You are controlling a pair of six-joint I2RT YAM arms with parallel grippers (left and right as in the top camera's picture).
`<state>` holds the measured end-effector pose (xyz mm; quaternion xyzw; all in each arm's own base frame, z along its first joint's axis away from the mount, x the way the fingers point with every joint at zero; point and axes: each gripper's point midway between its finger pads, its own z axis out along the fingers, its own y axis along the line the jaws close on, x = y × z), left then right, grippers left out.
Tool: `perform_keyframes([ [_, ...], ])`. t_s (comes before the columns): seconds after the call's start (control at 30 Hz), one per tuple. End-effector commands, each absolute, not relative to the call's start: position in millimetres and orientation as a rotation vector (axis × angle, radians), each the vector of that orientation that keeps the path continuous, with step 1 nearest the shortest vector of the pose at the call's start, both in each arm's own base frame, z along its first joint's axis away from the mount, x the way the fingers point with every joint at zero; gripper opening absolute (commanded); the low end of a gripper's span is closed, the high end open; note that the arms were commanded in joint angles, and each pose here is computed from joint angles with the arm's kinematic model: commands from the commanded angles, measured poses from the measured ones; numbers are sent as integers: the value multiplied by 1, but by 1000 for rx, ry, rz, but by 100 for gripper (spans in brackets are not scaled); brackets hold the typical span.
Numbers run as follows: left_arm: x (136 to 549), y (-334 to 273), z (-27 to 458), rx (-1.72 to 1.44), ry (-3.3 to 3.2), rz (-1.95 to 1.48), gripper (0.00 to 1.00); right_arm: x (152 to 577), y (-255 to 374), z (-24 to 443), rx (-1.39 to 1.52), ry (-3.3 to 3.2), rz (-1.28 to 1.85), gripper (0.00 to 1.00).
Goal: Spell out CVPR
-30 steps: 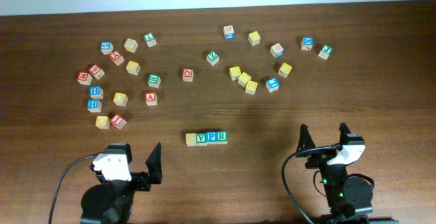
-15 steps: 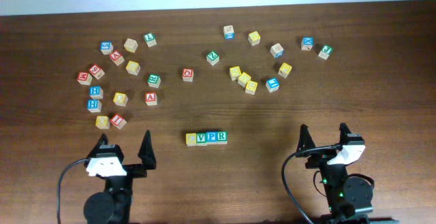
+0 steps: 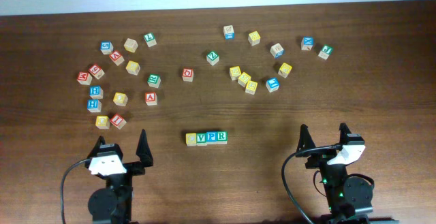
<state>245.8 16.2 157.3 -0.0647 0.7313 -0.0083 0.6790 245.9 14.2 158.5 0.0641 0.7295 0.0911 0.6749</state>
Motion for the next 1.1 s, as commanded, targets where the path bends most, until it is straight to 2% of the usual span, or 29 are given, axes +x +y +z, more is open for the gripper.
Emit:
perform_keyframes([
  [0.0,245,16,156,-80,1648,40,99,246,13,156,141,1646,191,98],
  [1.07,245,15,156,-57,1650,51,99,246,13,156,141,1646,191,98],
])
